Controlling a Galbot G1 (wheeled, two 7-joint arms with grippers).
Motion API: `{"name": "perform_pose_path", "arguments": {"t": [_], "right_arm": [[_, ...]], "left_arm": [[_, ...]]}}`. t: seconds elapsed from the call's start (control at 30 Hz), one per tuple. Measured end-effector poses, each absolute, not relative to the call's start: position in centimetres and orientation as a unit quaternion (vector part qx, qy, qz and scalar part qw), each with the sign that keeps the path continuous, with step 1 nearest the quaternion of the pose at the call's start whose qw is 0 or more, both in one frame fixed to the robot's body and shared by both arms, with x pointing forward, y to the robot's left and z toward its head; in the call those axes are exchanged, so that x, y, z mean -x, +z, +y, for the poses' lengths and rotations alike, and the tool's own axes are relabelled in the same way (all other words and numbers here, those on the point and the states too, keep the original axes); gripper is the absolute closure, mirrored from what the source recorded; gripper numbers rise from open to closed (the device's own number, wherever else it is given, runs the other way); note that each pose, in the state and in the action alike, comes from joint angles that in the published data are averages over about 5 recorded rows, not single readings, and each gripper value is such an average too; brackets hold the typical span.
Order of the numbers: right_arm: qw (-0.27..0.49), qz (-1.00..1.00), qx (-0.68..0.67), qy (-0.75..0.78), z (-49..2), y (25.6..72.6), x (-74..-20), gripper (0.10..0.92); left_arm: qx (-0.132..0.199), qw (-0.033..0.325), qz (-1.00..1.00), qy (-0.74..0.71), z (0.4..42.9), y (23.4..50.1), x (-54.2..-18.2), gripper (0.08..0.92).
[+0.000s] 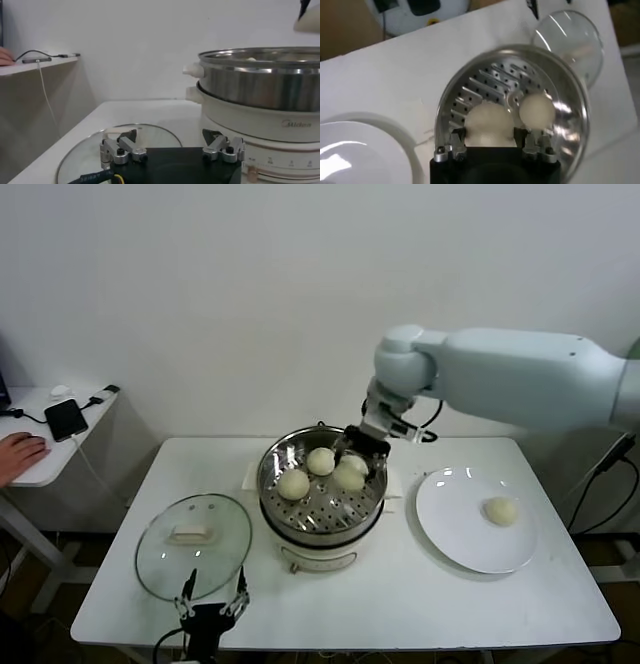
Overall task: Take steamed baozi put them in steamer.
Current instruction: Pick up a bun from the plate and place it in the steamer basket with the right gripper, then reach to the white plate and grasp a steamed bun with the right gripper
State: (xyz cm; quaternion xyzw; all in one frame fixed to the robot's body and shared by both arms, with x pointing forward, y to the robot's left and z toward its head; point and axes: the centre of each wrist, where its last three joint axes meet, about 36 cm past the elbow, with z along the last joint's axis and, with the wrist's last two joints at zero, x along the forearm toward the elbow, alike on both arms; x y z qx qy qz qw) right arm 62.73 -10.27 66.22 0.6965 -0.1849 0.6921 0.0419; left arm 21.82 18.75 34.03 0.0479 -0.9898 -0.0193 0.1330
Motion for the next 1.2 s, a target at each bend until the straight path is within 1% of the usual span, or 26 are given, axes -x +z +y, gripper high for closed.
{"name": "perform_pose_path", "arguments": {"t": [0.3, 0.5, 0.6, 0.7, 0.77, 0.97, 1.1, 1.2], "right_arm": [[-0.006, -0.129, -0.715, 0.687, -6.9, 60.9, -62.4, 0.369], [-0.028, -0.120, -0.719, 0.683, -5.1, 58.9, -62.7, 0.353], [-0.036, -0.117, -0.720, 0.683, -4.6, 58.5, -62.9, 0.311], [-0.040, -0.114, -0.722, 0.682, -4.4, 58.4, -63.0, 0.244], [-0.042, -0.111, -0.723, 0.680, -4.4, 58.7, -63.0, 0.212], [-0.028, -0.119, -0.721, 0.682, -5.9, 61.4, -64.2, 0.200], [0.004, -0.154, -0.712, 0.685, -8.8, 64.7, -65.8, 0.199], [0.049, -0.205, -0.697, 0.685, -12.4, 67.4, -67.3, 0.200]], "left_arm": [[-0.050, 0.136, -0.989, -0.017, 18.6, 33.7, -21.8, 0.177], [-0.053, 0.136, -0.989, -0.016, 18.7, 33.7, -21.9, 0.177], [-0.054, 0.135, -0.989, -0.015, 18.6, 33.8, -21.9, 0.177], [-0.054, 0.135, -0.989, -0.014, 18.6, 33.8, -21.9, 0.177], [-0.054, 0.135, -0.989, -0.014, 18.6, 33.8, -21.9, 0.177], [-0.051, 0.134, -0.990, -0.012, 18.4, 33.8, -21.8, 0.177], [-0.048, 0.134, -0.990, -0.011, 18.2, 33.8, -21.8, 0.177], [-0.045, 0.133, -0.990, -0.011, 18.2, 33.8, -21.9, 0.177]]}}
